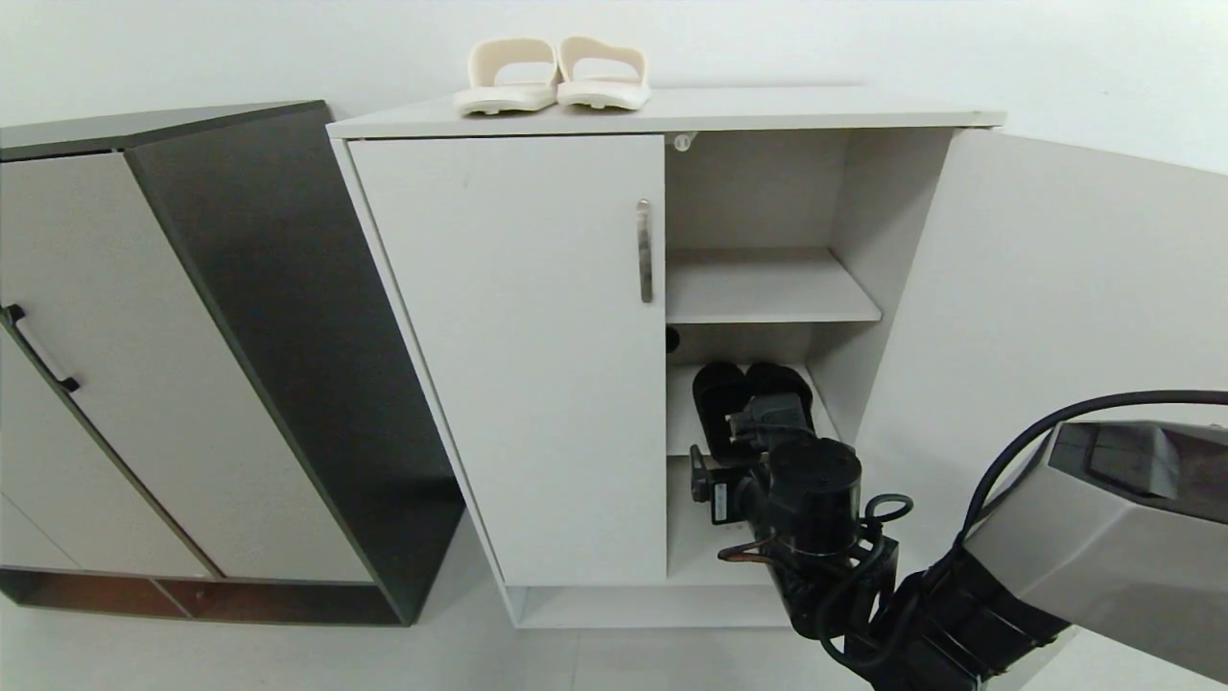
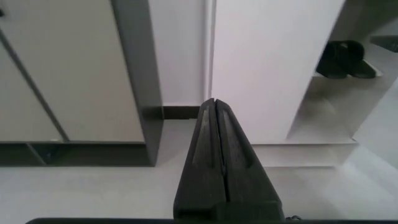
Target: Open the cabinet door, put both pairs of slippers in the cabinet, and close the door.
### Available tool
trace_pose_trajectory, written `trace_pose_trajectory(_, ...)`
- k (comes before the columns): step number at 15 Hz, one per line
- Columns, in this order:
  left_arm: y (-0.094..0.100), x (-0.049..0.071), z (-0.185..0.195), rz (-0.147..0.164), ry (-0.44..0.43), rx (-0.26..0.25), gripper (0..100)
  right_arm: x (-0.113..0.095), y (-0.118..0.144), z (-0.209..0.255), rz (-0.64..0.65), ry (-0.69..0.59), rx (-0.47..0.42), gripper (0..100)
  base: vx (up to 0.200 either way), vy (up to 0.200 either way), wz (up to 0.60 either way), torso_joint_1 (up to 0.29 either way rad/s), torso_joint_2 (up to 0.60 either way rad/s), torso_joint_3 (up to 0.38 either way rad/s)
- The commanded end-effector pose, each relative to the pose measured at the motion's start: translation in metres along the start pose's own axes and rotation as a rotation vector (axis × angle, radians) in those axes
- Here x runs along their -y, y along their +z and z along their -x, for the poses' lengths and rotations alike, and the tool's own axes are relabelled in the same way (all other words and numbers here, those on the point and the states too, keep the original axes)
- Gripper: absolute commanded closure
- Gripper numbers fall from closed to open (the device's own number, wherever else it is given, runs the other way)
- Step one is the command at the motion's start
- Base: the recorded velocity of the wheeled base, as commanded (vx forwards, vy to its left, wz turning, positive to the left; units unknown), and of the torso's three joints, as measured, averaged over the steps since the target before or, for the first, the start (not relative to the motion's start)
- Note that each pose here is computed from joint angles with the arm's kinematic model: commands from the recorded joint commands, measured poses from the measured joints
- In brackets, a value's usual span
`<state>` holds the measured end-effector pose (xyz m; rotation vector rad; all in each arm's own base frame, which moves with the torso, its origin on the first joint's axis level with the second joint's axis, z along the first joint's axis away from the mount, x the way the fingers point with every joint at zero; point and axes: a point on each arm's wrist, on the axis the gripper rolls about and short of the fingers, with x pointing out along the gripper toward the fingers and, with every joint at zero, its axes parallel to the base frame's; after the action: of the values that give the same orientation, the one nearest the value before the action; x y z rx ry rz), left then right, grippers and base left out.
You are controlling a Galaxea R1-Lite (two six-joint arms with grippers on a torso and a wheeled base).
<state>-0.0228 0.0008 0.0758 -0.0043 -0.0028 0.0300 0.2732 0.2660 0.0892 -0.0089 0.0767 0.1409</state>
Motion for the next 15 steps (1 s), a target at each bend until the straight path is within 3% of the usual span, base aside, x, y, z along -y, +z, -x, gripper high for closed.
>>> trace_pose_trajectory(1, 0.000, 0.000, 0.000, 0.000, 0.001, -0.001, 100, 0.000, -0.001, 0.000, 0.001, -0.001, 0.000, 0, 0.000, 0.200, 0.00, -0.002, 0.00, 0.002)
trace_pose_trajectory(10, 0.000, 0.000, 0.000, 0.002, 0.001, 0.000, 100, 0.008, -0.012, -0.005, 0.068, -0.016, 0.015, 0, 0.000, 0.200, 0.00, 0.002, 0.00, 0.002)
trace_pose_trajectory(15, 0.000, 0.000, 0.000, 0.002, 0.001, -0.001, 100, 0.009, -0.013, -0.006, 0.062, -0.015, 0.024, 0, 0.000, 0.000, 0.00, 0.000, 0.00, 0.000)
